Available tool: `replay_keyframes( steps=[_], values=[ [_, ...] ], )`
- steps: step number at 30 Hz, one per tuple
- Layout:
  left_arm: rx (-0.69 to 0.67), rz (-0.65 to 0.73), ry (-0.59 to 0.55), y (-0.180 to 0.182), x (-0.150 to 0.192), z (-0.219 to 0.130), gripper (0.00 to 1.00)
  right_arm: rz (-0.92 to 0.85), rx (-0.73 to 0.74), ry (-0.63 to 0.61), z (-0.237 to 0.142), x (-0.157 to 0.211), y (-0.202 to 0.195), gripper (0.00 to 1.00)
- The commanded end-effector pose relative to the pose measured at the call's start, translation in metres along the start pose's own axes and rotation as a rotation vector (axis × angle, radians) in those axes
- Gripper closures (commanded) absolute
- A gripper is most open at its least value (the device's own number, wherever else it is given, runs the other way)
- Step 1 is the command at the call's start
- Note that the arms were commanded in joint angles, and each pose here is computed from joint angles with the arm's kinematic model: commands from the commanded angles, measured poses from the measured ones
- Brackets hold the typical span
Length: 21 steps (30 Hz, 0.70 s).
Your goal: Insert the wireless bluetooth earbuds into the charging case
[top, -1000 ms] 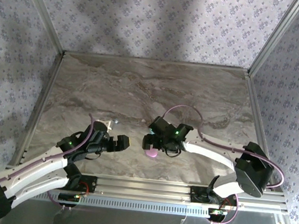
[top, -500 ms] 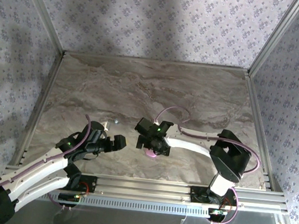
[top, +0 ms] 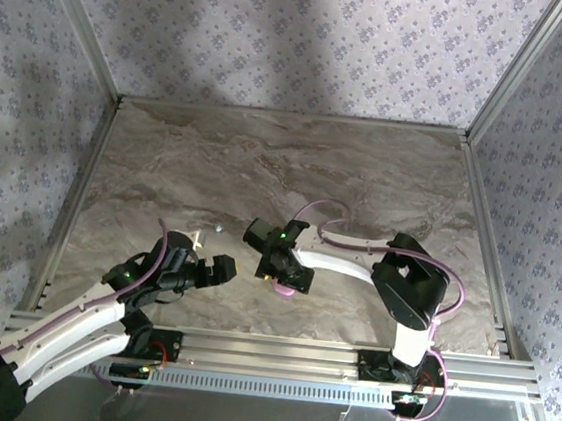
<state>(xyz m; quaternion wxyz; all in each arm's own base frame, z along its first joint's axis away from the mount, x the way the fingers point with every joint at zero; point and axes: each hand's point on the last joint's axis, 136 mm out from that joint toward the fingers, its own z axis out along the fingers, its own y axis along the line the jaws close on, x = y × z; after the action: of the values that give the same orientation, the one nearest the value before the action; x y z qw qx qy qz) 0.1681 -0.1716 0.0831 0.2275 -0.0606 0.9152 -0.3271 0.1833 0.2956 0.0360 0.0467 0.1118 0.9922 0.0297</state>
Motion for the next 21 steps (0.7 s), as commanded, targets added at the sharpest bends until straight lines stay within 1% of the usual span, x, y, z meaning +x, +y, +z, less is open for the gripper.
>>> replay_keyframes(
  steps=[1, 5, 10, 12, 14, 16, 21],
  values=[
    [0.02, -0.018, -0.012, -0.002, -0.002, -0.003, 0.0, 0.012, 0.062, 0.034, 0.005, 0.008, -0.008, 0.2],
    [0.022, -0.024, -0.016, -0.002, -0.001, -0.004, 0.0, 0.01, 0.072, 0.058, 0.011, 0.013, -0.008, 0.22],
    [0.026, -0.034, -0.026, -0.001, -0.001, -0.007, 0.0, 0.006, 0.079, 0.071, 0.015, 0.014, -0.007, 0.29],
    [0.027, -0.039, -0.033, 0.0, -0.002, -0.008, 0.0, 0.005, 0.086, 0.071, 0.015, 0.014, -0.008, 0.33],
    [0.031, -0.041, -0.04, 0.0, -0.002, -0.01, 0.0, 0.008, 0.092, 0.072, 0.015, 0.013, -0.01, 0.35],
    [0.034, -0.045, -0.044, 0.0, -0.002, -0.011, 0.0, 0.007, 0.095, 0.075, 0.014, 0.011, -0.011, 0.4],
    [0.045, -0.052, -0.051, -0.002, -0.003, -0.014, 0.0, -0.013, 0.116, 0.053, 0.0, 0.0, -0.019, 0.41]
  ],
)
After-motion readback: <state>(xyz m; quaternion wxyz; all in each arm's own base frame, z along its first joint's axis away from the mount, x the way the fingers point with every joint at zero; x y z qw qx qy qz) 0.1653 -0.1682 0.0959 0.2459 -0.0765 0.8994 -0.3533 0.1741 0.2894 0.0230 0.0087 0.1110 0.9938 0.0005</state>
